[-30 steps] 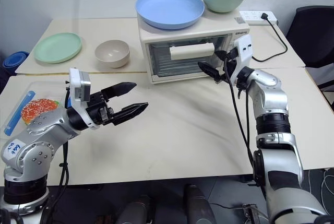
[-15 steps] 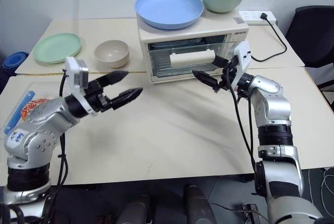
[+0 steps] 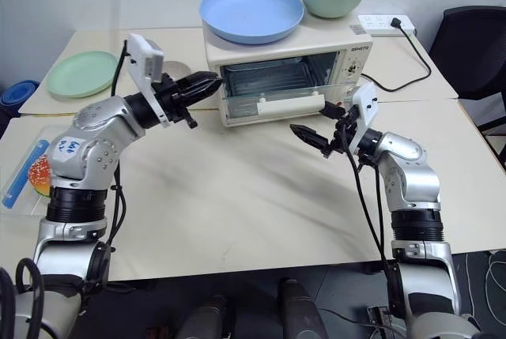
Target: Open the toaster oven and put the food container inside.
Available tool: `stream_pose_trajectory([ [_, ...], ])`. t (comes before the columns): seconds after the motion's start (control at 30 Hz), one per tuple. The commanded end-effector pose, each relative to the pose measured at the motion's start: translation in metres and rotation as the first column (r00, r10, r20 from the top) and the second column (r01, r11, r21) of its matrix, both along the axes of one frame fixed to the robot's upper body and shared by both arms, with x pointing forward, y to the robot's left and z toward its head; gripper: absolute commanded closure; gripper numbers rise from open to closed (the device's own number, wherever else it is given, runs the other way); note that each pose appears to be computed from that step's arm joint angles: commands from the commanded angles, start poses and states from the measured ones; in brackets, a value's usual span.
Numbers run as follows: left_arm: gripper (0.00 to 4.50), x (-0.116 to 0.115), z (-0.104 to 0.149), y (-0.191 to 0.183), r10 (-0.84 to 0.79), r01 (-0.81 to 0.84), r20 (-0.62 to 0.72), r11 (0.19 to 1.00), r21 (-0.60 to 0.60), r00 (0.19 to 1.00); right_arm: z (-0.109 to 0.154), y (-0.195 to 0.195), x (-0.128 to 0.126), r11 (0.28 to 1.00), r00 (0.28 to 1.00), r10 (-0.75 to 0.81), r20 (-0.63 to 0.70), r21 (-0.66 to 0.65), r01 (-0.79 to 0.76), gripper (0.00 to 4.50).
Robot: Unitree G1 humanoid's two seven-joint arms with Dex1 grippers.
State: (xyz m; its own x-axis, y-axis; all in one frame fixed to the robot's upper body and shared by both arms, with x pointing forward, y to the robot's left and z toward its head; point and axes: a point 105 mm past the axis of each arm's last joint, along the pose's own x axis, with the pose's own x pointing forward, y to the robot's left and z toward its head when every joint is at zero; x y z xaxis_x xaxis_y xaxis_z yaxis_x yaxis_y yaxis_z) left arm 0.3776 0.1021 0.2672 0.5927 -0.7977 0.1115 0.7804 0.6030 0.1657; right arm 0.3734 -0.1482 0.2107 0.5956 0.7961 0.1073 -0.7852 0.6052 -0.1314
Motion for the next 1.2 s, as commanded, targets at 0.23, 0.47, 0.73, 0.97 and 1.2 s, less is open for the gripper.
stream_pose_trajectory([
  [0.23, 4.48, 0.001, 0.002, -0.028, -0.123, 0.121, 0.027, 0.99, 0.076, 0.992, 0.006, 0.005, -0.013, 1.0, 0.999, 0.017, 0.042, 0.019, -0.018, 0.0],
  [0.47, 4.48, -0.009, -0.019, -0.035, -0.184, 0.185, -0.022, 0.974, 0.128, 0.983, -0.009, -0.032, -0.03, 0.993, 0.995, -0.095, -0.005, -0.064, 0.095, 0.0],
  [0.73, 4.48, -0.022, -0.058, -0.03, -0.17, 0.187, -0.111, 0.969, 0.162, 0.979, -0.016, -0.057, -0.107, 0.988, 0.987, 0.017, -0.159, -0.149, -0.041, 0.0],
  [0.97, 4.48, -0.016, -0.107, -0.024, -0.052, 0.104, -0.197, 0.96, 0.26, 0.979, 0.009, -0.04, -0.119, 0.988, 0.986, 0.096, -0.137, -0.111, -0.111, 0.0],
  [1.2, 4.48, -0.006, -0.126, -0.019, 0.052, 0.013, -0.23, 0.962, 0.272, 0.972, 0.029, -0.016, -0.121, 0.974, 0.977, 0.193, -0.09, -0.102, -0.202, 0.0],
])
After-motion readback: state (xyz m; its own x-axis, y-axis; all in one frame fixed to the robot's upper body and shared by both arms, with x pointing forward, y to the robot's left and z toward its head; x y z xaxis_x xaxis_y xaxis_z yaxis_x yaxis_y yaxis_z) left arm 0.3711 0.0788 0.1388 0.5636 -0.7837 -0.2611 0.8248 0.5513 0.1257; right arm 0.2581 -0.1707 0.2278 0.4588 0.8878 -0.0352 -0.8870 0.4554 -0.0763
